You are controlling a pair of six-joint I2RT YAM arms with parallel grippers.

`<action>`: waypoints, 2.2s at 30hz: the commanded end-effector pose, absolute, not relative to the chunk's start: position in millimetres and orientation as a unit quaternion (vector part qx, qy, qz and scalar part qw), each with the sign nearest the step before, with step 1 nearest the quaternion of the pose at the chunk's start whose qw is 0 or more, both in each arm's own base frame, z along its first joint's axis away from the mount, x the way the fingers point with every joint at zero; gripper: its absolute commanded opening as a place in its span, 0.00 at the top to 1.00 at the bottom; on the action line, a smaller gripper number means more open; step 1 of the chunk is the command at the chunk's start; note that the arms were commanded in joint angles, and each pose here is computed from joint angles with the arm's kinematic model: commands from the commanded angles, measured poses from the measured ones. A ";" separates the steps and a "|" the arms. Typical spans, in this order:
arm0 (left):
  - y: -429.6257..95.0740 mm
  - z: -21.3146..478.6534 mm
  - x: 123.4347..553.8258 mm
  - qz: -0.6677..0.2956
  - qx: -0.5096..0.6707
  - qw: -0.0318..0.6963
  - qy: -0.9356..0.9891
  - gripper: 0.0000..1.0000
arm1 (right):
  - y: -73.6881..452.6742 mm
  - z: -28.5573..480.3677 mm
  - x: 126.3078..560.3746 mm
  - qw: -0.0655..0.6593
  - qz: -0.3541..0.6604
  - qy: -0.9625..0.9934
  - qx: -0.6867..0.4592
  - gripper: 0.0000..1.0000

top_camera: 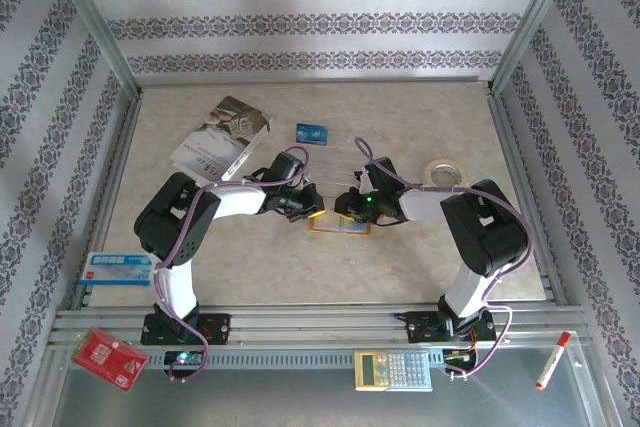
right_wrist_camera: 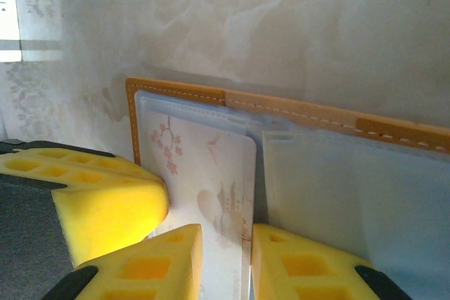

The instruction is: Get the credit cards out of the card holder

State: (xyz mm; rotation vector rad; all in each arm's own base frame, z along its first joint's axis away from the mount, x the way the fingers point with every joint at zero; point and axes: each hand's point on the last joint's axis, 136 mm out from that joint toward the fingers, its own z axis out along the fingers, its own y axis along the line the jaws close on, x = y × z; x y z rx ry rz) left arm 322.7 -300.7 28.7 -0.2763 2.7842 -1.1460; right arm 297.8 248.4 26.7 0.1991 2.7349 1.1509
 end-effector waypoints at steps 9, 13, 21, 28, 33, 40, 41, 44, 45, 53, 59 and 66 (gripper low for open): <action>-250.8 -46.6 273.5 -0.283 -0.162 -0.048 0.944 0.93 | 257.3 50.2 293.2 0.094 0.467 0.879 0.024 0.77; -249.7 -50.0 273.2 -0.297 -0.169 -0.057 0.938 0.94 | 261.0 63.5 293.3 0.107 0.501 0.859 0.009 0.80; -249.9 -54.2 271.9 -0.309 -0.174 -0.068 0.932 0.95 | 260.9 66.4 294.9 0.115 0.515 0.849 0.011 0.84; -246.3 -57.8 271.7 -0.316 -0.182 -0.072 0.928 0.96 | 256.2 69.7 296.1 0.125 0.520 0.845 0.017 0.88; -244.7 -59.1 271.5 -0.315 -0.182 -0.072 0.928 0.96 | 254.5 74.2 296.3 0.130 0.525 0.841 0.015 0.92; -242.8 -59.2 272.3 -0.312 -0.182 -0.069 0.930 0.94 | 248.2 75.8 296.5 0.134 0.528 0.839 0.022 0.96; -242.4 -59.0 273.0 -0.313 -0.183 -0.069 0.930 0.93 | 247.4 75.7 296.6 0.134 0.528 0.838 0.023 0.97; -242.0 -57.9 273.9 -0.313 -0.183 -0.067 0.929 0.90 | 243.3 71.2 295.8 0.129 0.525 0.841 0.030 0.98; -241.8 -57.8 273.7 -0.313 -0.183 -0.067 0.929 0.90 | 241.9 69.5 295.9 0.128 0.523 0.842 0.032 0.98; -242.8 -55.4 276.5 -0.319 -0.183 -0.063 0.928 0.89 | 240.4 58.0 295.7 0.111 0.509 0.853 0.040 0.96; -241.7 -58.0 274.8 -0.317 -0.186 -0.065 0.928 0.89 | 245.3 42.7 291.0 0.092 0.463 0.881 0.045 0.85; -241.1 -60.5 273.7 -0.315 -0.186 -0.067 0.928 0.90 | 238.4 21.2 284.3 0.066 0.412 0.906 0.073 0.84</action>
